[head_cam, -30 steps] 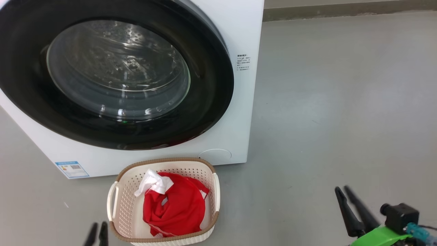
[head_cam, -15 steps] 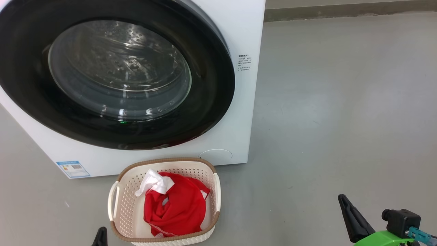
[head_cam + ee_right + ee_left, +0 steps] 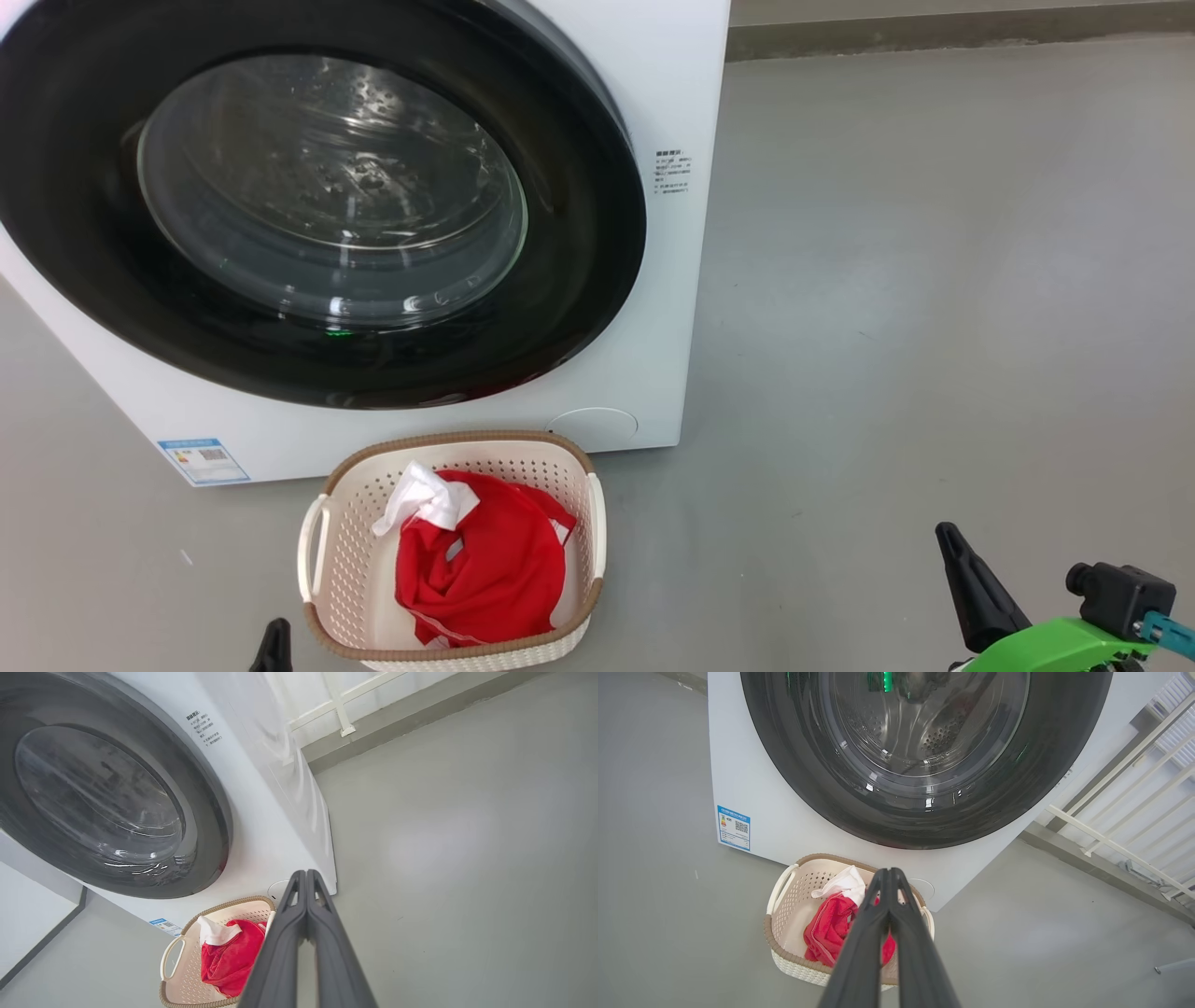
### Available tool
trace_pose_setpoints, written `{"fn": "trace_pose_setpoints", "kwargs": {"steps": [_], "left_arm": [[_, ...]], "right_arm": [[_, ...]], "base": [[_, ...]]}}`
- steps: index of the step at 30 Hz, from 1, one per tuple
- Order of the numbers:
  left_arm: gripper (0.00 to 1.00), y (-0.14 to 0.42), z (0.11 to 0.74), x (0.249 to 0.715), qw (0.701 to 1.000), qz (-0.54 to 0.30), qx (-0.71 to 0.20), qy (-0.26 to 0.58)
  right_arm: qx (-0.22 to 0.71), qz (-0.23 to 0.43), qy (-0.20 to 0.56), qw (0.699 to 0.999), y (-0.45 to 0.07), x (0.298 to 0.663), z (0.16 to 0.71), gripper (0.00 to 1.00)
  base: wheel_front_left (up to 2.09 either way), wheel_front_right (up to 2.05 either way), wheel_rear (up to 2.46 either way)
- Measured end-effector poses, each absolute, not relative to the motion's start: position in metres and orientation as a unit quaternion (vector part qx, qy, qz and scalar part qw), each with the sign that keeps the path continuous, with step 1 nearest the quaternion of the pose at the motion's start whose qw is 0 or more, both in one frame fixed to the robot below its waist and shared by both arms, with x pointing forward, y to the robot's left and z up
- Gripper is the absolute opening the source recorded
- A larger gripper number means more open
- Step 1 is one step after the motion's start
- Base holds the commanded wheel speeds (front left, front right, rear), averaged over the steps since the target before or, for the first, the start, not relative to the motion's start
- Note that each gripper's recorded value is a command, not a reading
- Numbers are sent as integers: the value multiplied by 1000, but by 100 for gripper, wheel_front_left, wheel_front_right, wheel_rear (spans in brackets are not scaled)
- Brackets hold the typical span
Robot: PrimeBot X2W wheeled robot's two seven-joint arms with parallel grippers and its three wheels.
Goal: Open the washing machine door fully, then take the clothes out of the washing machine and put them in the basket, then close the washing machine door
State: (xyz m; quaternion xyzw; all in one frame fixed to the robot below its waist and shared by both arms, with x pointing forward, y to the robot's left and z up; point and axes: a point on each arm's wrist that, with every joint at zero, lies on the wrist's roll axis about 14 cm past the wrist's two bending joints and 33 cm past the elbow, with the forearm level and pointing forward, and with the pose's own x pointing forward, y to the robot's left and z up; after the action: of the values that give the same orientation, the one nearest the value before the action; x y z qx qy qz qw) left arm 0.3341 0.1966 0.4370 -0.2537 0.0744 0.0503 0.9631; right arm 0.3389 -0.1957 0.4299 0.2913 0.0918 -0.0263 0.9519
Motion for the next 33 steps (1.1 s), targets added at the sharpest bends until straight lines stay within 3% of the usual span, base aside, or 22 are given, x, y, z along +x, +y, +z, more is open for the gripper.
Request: {"fn": "trace_pose_setpoints", "kwargs": {"steps": [33], "left_arm": [[0,197,447,349,906,64,-414,65]], "right_arm": [[436,-57,83,894,-202,348,438,0]], "base": [[0,0,0]]}}
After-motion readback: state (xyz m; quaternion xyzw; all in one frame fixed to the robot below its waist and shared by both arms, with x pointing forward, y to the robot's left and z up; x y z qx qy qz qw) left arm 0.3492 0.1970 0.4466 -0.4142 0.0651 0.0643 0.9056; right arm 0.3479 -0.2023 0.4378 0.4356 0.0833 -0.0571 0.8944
